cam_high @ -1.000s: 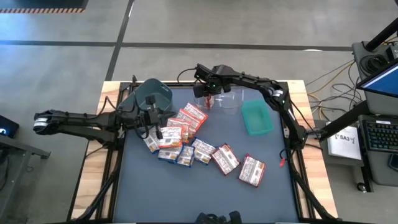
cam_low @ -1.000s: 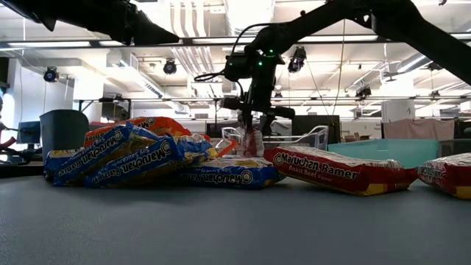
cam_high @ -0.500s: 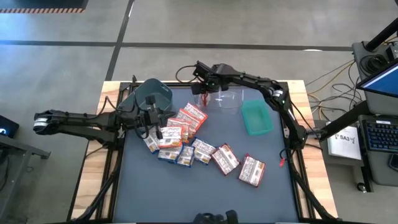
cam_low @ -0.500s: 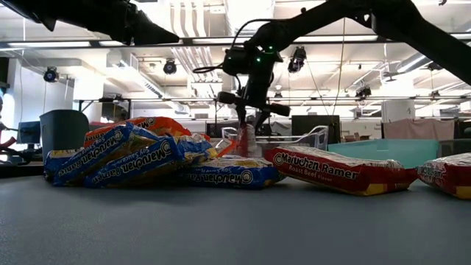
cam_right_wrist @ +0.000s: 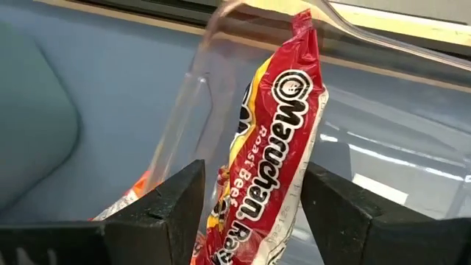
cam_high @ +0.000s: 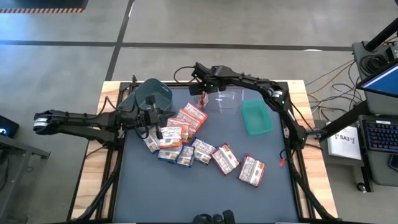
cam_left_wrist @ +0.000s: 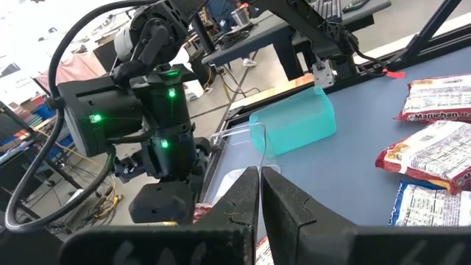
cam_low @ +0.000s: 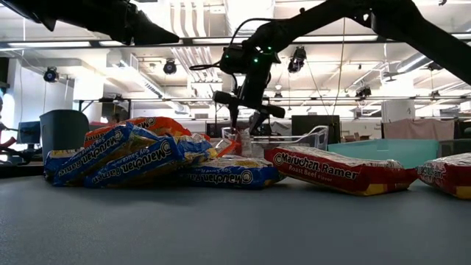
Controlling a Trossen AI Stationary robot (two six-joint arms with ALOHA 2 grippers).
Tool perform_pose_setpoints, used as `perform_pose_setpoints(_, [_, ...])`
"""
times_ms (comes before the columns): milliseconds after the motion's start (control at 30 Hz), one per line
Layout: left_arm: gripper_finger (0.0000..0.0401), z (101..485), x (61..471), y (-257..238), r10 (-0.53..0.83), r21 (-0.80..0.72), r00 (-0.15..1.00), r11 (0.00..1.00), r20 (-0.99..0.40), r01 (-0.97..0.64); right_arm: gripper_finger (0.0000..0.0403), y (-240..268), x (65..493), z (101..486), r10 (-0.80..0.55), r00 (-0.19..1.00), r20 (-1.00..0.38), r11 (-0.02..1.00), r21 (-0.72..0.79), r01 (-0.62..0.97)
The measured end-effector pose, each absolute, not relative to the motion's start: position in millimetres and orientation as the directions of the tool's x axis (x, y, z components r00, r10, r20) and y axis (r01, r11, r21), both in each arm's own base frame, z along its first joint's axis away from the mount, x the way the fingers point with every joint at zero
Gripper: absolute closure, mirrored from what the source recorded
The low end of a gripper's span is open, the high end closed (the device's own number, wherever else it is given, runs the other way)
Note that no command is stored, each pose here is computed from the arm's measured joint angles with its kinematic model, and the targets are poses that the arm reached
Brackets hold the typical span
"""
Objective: Sort Maruchan noodles
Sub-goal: Put the red noodle pack into the transparent bin, then put the orange noodle pack into the gray bin
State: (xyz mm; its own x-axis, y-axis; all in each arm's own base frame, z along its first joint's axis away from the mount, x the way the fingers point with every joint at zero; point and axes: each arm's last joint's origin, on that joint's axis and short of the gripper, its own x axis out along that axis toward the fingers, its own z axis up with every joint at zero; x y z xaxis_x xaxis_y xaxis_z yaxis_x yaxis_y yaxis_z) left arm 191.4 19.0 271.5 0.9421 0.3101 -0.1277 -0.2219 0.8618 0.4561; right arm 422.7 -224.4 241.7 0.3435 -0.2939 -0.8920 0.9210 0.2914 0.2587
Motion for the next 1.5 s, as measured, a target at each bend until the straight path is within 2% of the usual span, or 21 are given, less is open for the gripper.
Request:
perform_pose_setpoints(367, [0.0401, 271.6, 191.4, 19.0, 0.31, 0.456, 0.942, 0.862, -0.128, -0.222, 0.02, -222.2, 431.1, 248.2, -0.294, 0.422, -0.858, 0.364, 0.308, 0.879])
perform_pose_setpoints(800, [0.0401, 271.6, 191.4, 19.0, 0.31, 0.456, 0.942, 0.862, -0.127, -0.222, 0.02, -221.2, 430.9, 250.6, -0.292, 0.419, -0.86, 0.365, 0.305, 0.88])
perform_pose_setpoints(1100, [0.0401, 271.2, 191.4, 19.0, 0.31, 0.457, 0.942, 0.862, -0.131, -0.22, 0.02, -214.6, 423.1, 275.0, -0.272, 0.373, -0.887, 0.385, 0.255, 0.887])
perform_pose_setpoints(1233, [0.0401, 271.0, 191.3, 19.0, 0.31, 0.457, 0.941, 0.862, -0.134, -0.219, 0.0199, -194.3, 426.1, 290.1, -0.293, 0.369, -0.882, 0.479, 0.198, 0.855])
perform_pose_setpoints(1367, [0.0401, 270.8, 191.3, 19.0, 0.31, 0.442, 0.941, 0.869, -0.135, -0.223, 0.0199, -154.6, 432.6, 305.8, -0.356, 0.379, -0.854, 0.607, 0.097, 0.789])
perform_pose_setpoints(1500, [0.0401, 270.3, 191.7, 18.9, 0.308, 0.417, 0.941, 0.88, -0.139, -0.227, 0.0199, -112.0, 436.8, 314.9, -0.347, 0.413, -0.842, 0.721, 0.042, 0.691])
